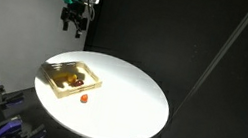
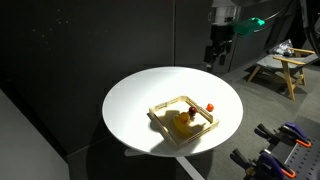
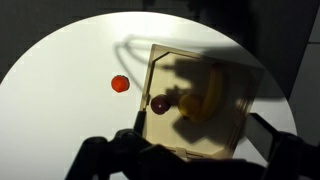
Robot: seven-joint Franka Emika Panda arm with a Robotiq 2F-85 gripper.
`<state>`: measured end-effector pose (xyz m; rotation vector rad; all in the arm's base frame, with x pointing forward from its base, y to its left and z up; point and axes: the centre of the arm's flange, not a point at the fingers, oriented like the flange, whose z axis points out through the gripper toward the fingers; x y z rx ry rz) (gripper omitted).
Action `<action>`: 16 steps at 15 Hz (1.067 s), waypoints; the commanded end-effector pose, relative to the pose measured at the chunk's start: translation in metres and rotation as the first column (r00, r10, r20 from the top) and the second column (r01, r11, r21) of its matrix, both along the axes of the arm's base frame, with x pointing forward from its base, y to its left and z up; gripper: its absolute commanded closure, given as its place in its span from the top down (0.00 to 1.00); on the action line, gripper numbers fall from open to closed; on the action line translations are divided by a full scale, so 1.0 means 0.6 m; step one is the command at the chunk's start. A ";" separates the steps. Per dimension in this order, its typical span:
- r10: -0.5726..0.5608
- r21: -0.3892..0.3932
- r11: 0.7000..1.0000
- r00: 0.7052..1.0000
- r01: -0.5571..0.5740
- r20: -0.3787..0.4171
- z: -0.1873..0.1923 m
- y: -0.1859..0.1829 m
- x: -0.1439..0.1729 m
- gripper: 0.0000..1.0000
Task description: Pick up the banana and place it in the wooden tray
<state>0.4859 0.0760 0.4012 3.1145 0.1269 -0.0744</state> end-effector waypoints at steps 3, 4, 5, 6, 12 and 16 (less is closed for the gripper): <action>-0.040 0.017 0.999 0.999 0.039 0.032 0.038 -0.001 -0.036 1.00; -0.044 0.016 0.999 0.998 0.043 0.034 0.040 0.000 -0.039 1.00; -0.048 0.014 0.999 0.998 0.047 0.036 0.041 0.002 -0.041 1.00; -0.051 0.013 0.999 0.998 0.050 0.035 0.042 0.003 -0.043 1.00; -0.028 0.007 1.000 0.999 0.028 0.036 0.031 0.006 -0.028 1.00; -0.029 0.007 1.000 0.999 0.028 0.035 0.030 0.006 -0.029 1.00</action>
